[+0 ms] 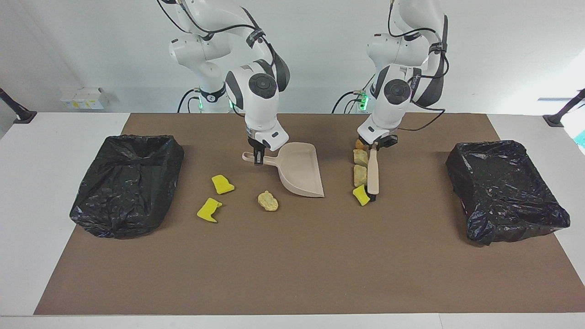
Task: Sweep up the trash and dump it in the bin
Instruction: 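Sweep bread and sponge into the dustpan with the left gripper's brush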
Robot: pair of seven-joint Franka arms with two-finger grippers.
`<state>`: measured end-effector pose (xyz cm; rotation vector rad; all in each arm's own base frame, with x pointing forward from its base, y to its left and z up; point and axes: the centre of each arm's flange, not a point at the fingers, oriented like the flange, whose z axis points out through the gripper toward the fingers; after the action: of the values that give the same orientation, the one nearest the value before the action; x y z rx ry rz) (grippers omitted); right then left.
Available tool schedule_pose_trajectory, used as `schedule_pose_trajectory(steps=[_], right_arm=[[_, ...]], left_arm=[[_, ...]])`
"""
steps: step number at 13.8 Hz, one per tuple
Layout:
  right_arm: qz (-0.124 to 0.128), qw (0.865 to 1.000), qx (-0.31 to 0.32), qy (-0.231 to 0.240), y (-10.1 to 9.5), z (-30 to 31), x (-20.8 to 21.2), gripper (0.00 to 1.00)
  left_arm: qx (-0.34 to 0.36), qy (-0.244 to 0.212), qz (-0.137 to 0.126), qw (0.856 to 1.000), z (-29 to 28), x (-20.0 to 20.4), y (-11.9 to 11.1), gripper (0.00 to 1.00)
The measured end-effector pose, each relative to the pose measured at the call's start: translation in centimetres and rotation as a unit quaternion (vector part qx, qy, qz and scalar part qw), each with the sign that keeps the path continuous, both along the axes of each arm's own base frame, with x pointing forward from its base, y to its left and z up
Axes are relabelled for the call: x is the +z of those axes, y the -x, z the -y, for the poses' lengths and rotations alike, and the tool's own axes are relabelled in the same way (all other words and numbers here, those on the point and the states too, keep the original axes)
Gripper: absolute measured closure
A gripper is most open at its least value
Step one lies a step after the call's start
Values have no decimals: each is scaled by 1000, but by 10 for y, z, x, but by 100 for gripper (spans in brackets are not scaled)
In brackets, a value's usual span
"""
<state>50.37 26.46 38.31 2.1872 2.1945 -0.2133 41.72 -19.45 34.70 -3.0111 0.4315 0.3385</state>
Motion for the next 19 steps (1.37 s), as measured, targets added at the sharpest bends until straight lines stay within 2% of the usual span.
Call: schedule_pose_trajectory(steps=[4, 8, 10, 12, 15, 19], right_arm=[[0, 1000, 0, 0, 0, 0, 0, 67], [0, 1000, 0, 0, 0, 0, 0, 67], [0, 1000, 0, 0, 0, 0, 0, 67], [0, 1000, 0, 0, 0, 0, 0, 67], [0, 1000, 0, 0, 0, 0, 0, 67], [0, 1000, 0, 0, 0, 0, -1, 67]], left_arm=[[-27, 14, -9, 999, 30, 1, 16, 73], [-36, 68, -35, 996, 81, 6, 47, 73], [-45, 98, -38, 993, 114, 13, 66, 73], [-36, 117, -41, 992, 133, 21, 76, 73], [-13, 114, -49, 992, 129, 21, 73, 73], [91, 80, -65, 991, 124, 31, 78, 73]])
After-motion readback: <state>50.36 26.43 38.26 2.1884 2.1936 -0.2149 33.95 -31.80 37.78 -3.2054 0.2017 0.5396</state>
